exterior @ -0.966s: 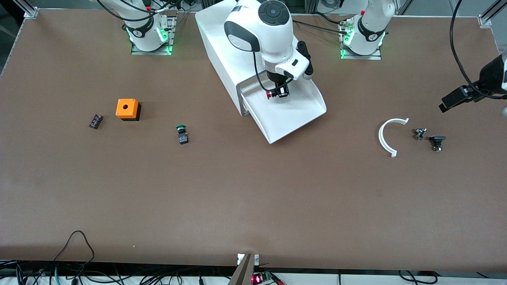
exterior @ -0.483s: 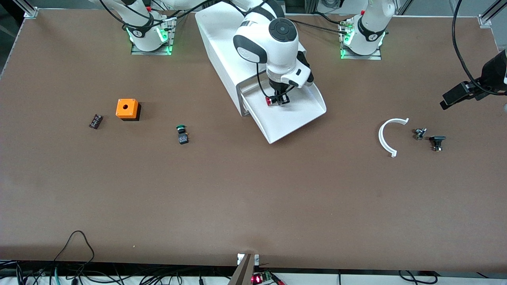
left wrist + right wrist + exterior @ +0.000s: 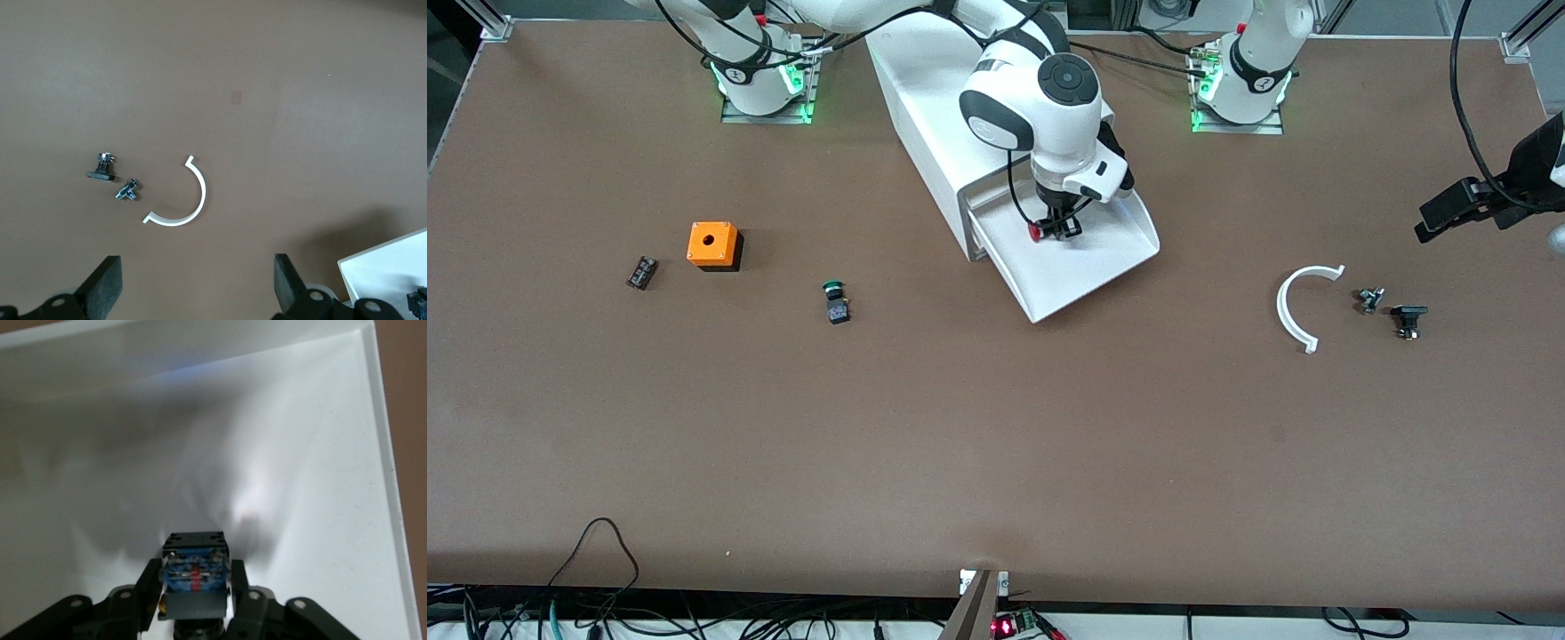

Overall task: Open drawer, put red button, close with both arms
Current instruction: 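Lower the red button into the drawer and open the right gripper, then lift the right gripper out of the drawer and draw it back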

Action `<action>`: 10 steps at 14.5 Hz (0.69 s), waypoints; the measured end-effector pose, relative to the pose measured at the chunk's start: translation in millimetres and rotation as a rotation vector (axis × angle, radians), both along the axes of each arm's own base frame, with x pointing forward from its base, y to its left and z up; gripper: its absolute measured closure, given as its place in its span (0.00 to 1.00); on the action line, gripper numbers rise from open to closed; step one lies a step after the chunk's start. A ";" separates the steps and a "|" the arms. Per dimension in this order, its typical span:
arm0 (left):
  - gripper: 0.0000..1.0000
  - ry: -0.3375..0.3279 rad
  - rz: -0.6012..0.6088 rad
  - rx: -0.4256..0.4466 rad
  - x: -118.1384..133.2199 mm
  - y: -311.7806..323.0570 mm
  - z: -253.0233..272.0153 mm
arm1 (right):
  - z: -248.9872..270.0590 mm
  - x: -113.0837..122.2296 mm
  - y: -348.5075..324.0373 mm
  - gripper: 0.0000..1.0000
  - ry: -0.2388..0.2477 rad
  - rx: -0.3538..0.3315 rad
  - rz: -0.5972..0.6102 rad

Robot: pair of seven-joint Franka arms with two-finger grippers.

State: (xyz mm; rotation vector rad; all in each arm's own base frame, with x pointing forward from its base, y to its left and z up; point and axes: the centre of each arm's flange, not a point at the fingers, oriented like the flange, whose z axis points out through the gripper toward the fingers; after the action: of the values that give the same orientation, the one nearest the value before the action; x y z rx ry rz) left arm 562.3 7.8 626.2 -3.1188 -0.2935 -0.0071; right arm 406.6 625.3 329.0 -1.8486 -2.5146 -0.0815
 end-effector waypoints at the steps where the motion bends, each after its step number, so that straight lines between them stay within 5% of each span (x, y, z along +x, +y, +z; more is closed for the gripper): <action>1: 0.00 0.001 -0.001 0.000 0.2 0.1 -0.4 | 3.0 0.4 1.1 0.35 -0.003 0.005 -0.014; 5: 0.00 0.004 -0.003 0.000 1.1 0.3 -2.2 | 45.6 15.6 -1.8 0.00 -0.026 0.018 -0.061; 10: 0.00 0.005 -0.004 0.000 1.5 0.0 -2.9 | 175.2 55.8 -62.0 0.00 -0.078 0.005 -0.297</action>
State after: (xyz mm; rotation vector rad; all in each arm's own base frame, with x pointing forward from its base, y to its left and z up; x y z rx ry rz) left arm 563.8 7.8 623.2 -3.1195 -0.2866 0.0014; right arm 462.4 563.2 504.2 -2.2435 -2.2616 -0.1670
